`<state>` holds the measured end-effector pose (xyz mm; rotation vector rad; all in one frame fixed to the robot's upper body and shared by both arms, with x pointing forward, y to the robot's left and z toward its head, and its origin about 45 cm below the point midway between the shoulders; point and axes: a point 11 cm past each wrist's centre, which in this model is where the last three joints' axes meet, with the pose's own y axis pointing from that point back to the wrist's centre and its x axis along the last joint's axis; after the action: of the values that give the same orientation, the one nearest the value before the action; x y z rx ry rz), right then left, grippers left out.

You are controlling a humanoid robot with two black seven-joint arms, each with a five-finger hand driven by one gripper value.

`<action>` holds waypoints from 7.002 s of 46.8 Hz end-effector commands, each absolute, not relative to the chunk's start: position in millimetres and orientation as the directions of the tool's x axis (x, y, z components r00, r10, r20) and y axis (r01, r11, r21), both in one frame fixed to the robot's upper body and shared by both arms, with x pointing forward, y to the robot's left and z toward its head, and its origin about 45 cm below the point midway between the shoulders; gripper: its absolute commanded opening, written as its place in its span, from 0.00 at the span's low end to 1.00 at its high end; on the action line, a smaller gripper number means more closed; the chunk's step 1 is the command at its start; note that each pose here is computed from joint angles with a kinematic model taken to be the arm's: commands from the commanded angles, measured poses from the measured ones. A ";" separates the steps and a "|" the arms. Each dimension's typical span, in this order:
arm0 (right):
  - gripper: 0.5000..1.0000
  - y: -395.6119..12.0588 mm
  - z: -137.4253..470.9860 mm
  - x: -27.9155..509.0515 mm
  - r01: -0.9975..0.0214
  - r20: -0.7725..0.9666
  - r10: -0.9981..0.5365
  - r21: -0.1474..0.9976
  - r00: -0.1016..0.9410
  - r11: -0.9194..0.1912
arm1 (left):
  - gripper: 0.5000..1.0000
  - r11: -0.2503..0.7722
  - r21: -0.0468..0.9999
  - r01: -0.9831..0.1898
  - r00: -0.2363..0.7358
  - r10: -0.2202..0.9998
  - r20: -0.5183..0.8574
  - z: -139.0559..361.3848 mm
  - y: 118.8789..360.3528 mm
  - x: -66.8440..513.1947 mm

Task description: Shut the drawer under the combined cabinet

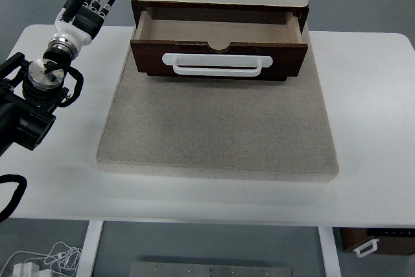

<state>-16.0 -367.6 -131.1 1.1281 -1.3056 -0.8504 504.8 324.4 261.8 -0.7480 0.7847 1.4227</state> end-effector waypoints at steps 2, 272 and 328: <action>0.90 -367.6 -131.1 -16.0 -0.121 0.288 -0.950 0.954 0.117 0.274 | 1.00 0.018 0.016 -1.000 -0.003 0.555 -0.832 261.9 324.3 504.7; 0.90 -367.6 -131.1 -16.0 -0.121 0.288 -0.950 0.954 0.117 0.274 | 1.00 0.572 0.716 -0.401 0.904 0.123 0.409 344.8 114.7 390.8; 0.90 -367.6 -131.1 -16.0 -0.121 0.288 -0.950 0.954 0.117 0.274 | 1.00 0.526 0.712 -0.465 0.882 0.199 0.428 339.9 120.9 416.2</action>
<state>-16.0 -367.6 -131.1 1.1280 -1.3058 -0.8506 414.4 119.5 340.9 0.9337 -0.3126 0.3979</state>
